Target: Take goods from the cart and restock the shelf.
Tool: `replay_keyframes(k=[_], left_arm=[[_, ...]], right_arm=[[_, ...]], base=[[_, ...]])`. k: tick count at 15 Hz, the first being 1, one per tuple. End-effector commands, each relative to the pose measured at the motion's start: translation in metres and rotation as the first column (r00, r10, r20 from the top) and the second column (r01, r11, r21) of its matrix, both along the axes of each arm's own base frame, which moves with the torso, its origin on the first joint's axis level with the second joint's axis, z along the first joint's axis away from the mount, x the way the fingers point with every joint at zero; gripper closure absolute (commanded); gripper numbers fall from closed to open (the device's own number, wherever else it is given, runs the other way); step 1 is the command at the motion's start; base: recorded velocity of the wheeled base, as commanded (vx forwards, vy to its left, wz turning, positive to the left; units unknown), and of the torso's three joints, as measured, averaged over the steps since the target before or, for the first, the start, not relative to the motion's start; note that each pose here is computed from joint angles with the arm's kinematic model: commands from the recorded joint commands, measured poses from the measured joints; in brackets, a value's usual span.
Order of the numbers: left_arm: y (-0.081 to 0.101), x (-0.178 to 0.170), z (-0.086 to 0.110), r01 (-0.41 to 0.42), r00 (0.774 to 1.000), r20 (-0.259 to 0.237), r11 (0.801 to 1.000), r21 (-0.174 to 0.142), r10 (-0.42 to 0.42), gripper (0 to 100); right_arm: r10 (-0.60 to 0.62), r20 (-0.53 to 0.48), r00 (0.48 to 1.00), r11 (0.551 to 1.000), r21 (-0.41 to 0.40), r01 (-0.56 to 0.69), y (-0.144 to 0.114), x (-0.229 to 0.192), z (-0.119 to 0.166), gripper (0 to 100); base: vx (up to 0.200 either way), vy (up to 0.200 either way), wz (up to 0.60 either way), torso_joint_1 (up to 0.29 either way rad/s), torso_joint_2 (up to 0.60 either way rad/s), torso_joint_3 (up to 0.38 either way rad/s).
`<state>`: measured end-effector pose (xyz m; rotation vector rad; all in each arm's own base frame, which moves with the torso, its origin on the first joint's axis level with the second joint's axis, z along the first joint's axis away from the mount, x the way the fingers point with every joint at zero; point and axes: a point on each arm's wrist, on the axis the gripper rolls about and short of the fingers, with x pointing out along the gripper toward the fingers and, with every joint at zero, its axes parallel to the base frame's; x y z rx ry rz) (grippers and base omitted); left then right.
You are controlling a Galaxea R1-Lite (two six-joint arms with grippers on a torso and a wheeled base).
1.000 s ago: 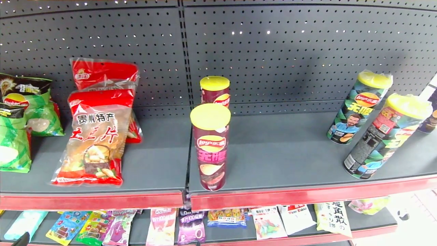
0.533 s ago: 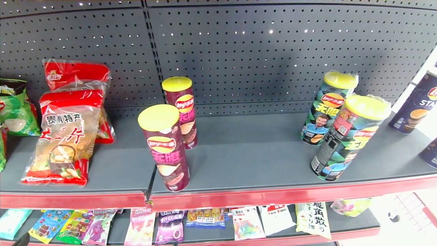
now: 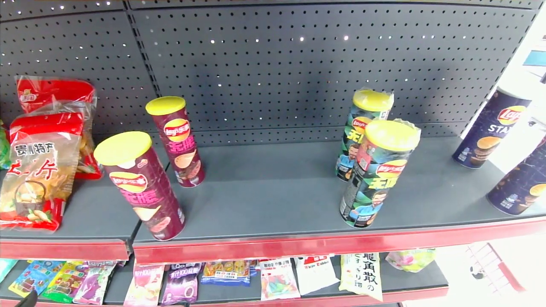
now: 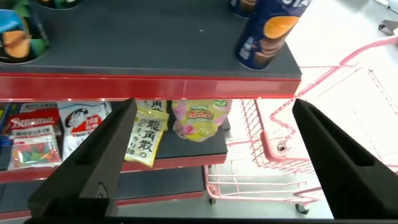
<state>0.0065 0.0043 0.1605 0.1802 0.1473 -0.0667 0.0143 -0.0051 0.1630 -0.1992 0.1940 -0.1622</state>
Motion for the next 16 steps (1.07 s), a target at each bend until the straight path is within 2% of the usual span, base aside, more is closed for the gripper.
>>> replay_keyframes(k=[1,7,16], left_arm=[[-0.0001,0.0002,-0.0001,0.000,1.000,-0.002,1.000,0.000,0.000,0],[-0.0001,0.0004,-0.0009,0.000,1.000,-0.005,1.000,0.001,0.000,0],[0.0007,-0.0021,-0.0043,0.000,1.000,0.002,1.000,0.000,0.000,0]], right_arm=[[0.001,-0.006,1.000,1.000,-0.001,-0.001,0.0001,0.0009,-0.0002,0],[0.001,-0.008,1.000,1.000,-0.001,-0.001,0.0001,0.0009,-0.0006,0],[-0.002,-0.028,1.000,1.000,0.007,0.002,0.0002,0.0014,-0.0078,0]], base=[[0.000,-0.200,0.00,0.002,0.00,-0.002],[0.000,-0.200,0.00,0.001,0.00,0.002],[0.000,0.000,0.00,0.000,0.00,0.000]])
